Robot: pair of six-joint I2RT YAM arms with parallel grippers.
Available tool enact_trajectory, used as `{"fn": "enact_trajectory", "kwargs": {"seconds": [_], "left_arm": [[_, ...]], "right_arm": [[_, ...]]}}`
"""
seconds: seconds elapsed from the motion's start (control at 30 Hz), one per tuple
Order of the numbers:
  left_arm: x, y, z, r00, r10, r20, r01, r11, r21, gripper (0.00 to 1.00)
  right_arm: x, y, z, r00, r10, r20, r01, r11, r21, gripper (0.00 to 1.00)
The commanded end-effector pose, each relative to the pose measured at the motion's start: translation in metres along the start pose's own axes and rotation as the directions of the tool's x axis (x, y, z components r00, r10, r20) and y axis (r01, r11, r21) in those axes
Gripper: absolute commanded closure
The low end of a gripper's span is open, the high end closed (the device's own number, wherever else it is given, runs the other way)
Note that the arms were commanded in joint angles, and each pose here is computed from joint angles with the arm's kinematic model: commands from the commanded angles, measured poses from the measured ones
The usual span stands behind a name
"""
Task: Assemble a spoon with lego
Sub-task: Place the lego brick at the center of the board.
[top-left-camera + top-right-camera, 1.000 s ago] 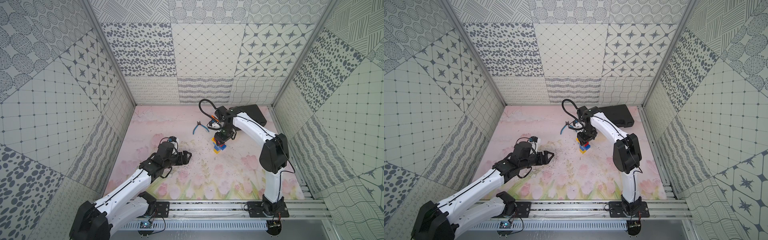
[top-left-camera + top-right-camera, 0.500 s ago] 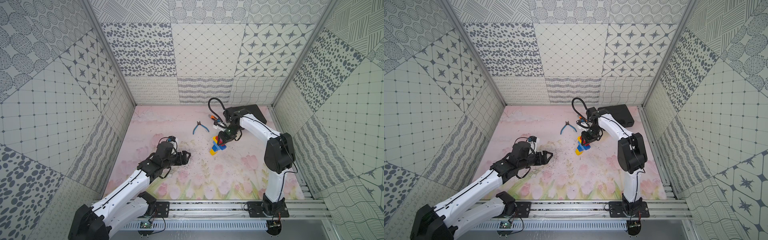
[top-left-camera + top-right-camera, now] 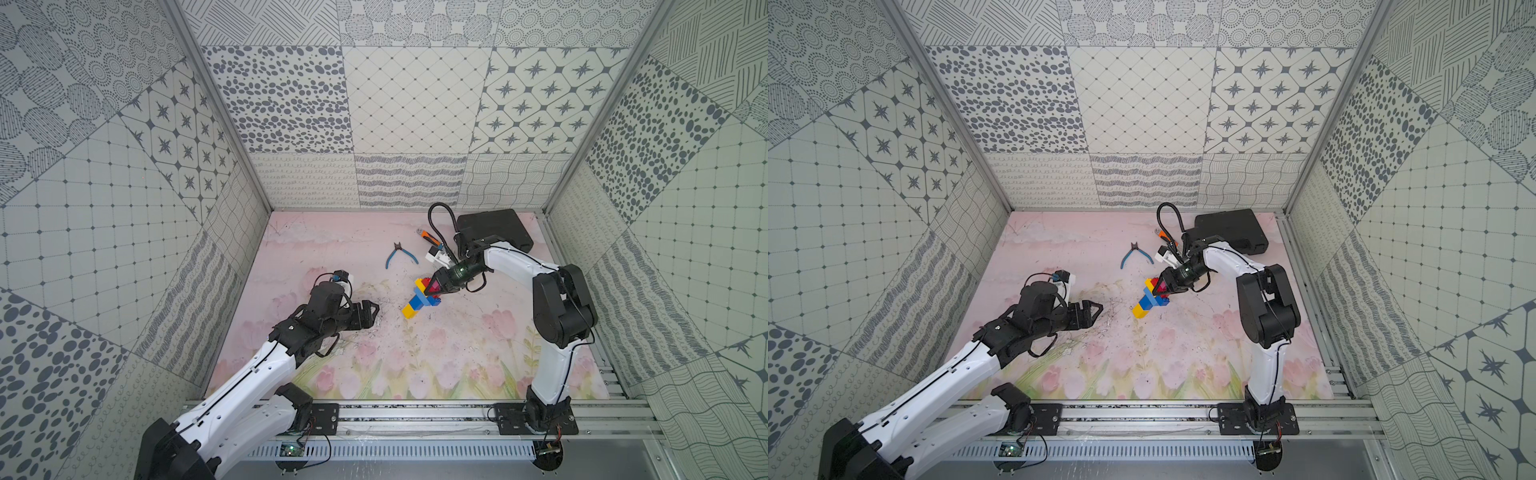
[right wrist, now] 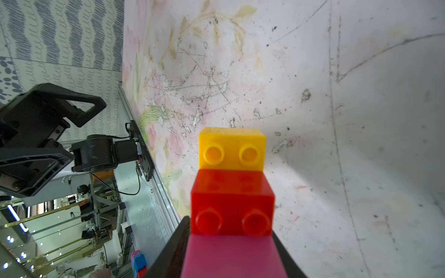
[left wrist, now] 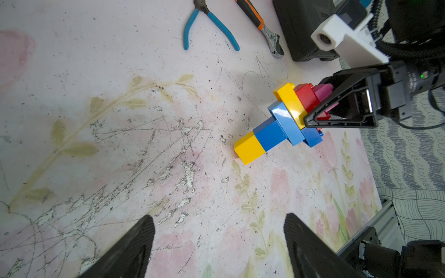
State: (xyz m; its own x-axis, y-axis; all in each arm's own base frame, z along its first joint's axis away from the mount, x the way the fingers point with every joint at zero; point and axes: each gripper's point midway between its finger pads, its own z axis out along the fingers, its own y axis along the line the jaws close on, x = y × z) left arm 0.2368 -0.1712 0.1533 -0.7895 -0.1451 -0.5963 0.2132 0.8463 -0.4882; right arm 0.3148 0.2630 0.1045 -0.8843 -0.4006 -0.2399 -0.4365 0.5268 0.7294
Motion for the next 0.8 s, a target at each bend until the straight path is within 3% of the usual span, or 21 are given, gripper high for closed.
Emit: {"fn": "enact_trajectory", "kwargs": {"seconds": [0.0,0.4,0.77], "left_arm": [[-0.001,0.004,-0.007,1.0,0.015,-0.001,-0.015,0.999,-0.034,0.13],[0.002,0.008,-0.009,1.0,0.004,-0.006,-0.005,0.999,-0.048,0.13],[0.002,0.01,-0.008,1.0,0.008,-0.008,-0.009,0.998,-0.063,0.13]], "right_arm": [[-0.012,0.005,0.009,0.998,-0.025,0.056,0.031,0.993,-0.114,0.54],[-0.002,-0.037,0.02,0.995,0.083,0.045,-0.077,0.988,-0.133,0.51],[0.009,-0.072,0.009,0.976,0.214,0.049,-0.212,0.976,-0.051,0.35]]}}
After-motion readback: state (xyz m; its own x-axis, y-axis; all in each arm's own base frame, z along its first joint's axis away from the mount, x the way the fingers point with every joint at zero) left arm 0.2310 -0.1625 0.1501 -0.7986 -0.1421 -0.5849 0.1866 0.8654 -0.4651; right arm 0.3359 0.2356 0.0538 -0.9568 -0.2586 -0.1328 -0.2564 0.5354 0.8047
